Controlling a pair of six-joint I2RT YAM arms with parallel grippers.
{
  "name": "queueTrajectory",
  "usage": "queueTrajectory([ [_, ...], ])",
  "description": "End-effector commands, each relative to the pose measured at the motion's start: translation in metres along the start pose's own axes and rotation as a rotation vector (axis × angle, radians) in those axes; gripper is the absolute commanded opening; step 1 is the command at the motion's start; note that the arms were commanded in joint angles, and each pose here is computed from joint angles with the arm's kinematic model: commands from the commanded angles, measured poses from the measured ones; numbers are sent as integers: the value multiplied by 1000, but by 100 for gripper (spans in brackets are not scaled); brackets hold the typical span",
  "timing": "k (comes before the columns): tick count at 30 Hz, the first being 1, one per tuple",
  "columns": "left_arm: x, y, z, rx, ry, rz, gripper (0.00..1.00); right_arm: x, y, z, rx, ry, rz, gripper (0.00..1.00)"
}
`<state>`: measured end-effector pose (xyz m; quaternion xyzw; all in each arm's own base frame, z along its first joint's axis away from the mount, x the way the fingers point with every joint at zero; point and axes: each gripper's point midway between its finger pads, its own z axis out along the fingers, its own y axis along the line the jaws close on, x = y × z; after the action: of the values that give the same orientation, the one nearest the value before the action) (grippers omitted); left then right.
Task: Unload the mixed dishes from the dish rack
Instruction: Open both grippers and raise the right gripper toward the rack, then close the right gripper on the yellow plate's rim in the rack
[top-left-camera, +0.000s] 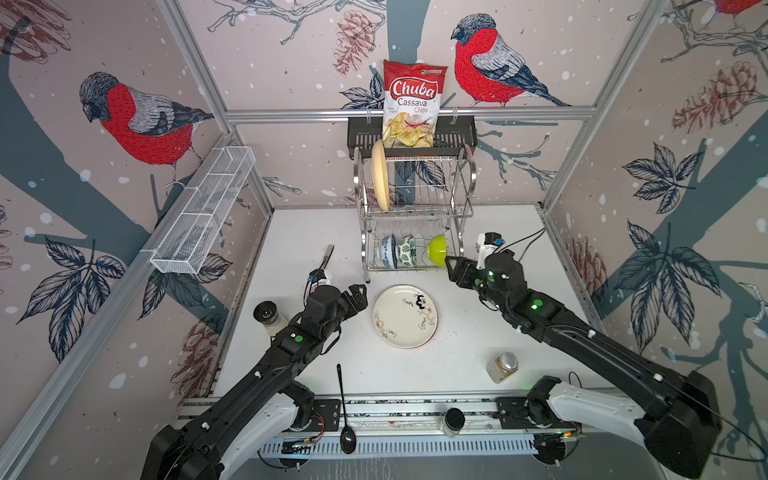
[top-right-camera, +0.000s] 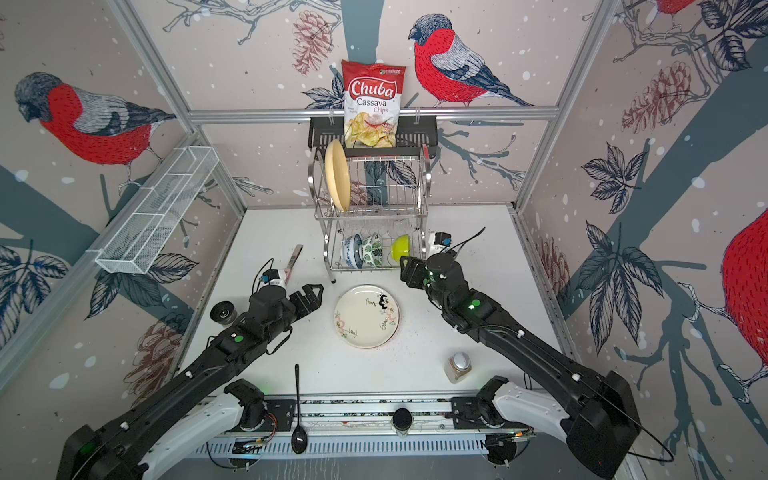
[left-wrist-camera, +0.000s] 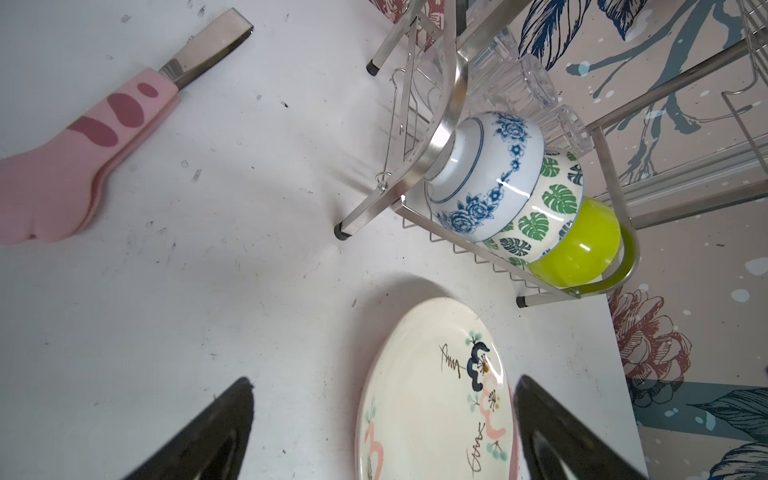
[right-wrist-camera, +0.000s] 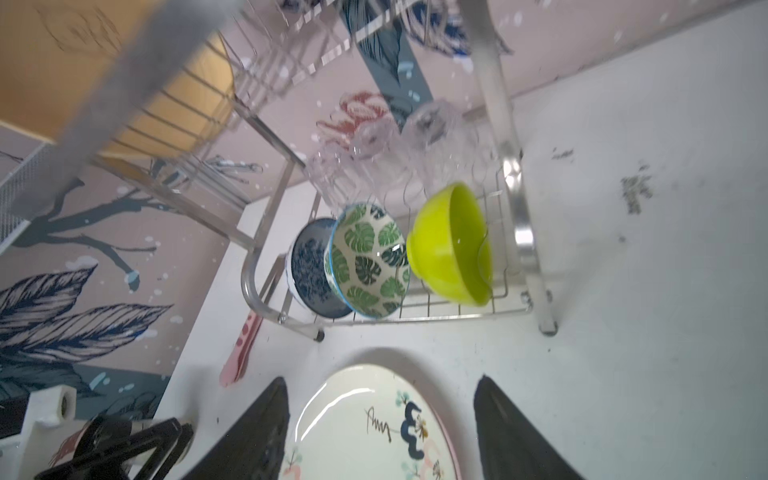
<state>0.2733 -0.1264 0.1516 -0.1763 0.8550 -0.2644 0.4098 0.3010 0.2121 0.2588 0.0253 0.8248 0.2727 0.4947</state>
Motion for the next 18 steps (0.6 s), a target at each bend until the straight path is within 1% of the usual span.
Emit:
queueTrajectory([
  [1,-6,-5,-1,17,-2,32,96,-33,-4,-11,54,-89,-80,73],
  [6,-3,-1,3,17,18,21,96,-73,26,-11,1,-129,-159,74],
  [10,0,4,4,7,19,8,96,-102,58,0,-62,-162,-179,74],
  [15,6,10,9,-8,41,3,96,-116,93,27,-100,-146,-239,74],
  [18,3,11,10,-16,37,5,96,-118,110,42,-112,-143,-275,74],
])
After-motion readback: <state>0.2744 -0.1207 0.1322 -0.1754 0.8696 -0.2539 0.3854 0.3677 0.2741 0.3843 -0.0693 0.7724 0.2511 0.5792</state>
